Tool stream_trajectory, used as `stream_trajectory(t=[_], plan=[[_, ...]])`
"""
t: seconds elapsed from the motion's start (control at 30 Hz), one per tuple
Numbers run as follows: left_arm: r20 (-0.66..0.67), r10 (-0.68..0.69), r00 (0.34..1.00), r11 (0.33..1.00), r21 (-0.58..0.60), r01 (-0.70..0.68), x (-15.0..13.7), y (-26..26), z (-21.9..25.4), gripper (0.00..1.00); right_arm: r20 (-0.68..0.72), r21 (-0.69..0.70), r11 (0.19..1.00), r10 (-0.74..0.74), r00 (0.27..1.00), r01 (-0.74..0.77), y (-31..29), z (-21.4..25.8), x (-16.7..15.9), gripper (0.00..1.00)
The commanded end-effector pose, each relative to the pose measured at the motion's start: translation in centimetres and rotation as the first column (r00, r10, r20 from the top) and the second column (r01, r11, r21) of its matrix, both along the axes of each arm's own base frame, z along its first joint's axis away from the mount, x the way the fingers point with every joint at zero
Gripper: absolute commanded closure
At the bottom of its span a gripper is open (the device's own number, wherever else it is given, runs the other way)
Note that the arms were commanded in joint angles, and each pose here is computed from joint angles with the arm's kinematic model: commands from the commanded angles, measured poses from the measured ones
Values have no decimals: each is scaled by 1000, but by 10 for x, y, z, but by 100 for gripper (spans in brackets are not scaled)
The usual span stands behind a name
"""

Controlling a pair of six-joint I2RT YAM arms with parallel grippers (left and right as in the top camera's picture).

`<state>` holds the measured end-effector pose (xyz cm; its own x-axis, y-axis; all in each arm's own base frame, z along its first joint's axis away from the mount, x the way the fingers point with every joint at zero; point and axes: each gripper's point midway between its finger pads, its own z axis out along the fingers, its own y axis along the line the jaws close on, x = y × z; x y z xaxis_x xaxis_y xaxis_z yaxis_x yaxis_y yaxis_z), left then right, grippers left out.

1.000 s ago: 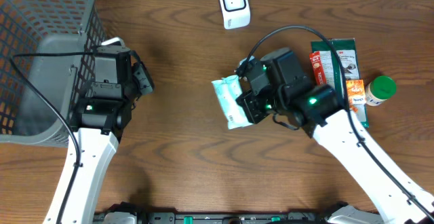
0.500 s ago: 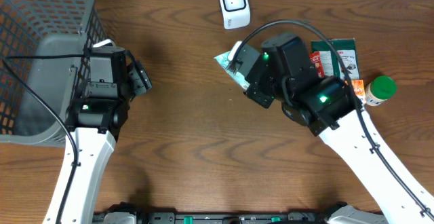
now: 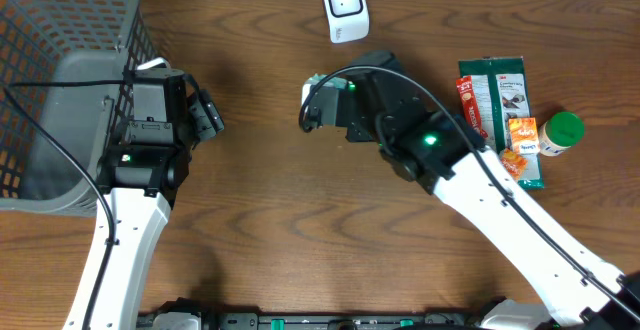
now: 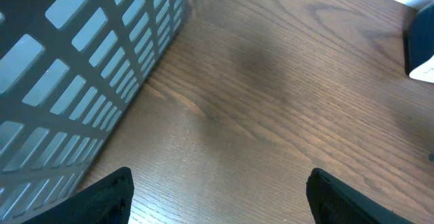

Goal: Scan the item barcode
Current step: 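Hold the wipes pack in front of the scanner window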

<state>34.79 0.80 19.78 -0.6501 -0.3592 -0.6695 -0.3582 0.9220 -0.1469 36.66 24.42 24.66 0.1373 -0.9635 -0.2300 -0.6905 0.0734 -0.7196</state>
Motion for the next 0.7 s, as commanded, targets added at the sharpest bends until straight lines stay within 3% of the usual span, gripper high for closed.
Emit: stream_trajectory(t=[0.0, 0.23, 0.47, 0.67], plan=[[-9, 8, 1000, 1000, 24, -8, -1, 5, -3, 18, 107, -140, 990, 40, 993, -25, -2, 9, 16, 99], [-9, 8, 1000, 1000, 24, -8, -1, 5, -3, 18, 239, -300, 954, 97, 966, -21, 10, -8, 66, 99], [-9, 8, 1000, 1000, 24, -8, -1, 5, -3, 17, 456, -404, 905, 75, 887, 132, 13, -15, 138, 99], [-10, 9, 1000, 1000, 24, -8, -1, 5, -3, 18, 465, -411, 902, 80, 882, 135, 24, -34, 182, 99]])
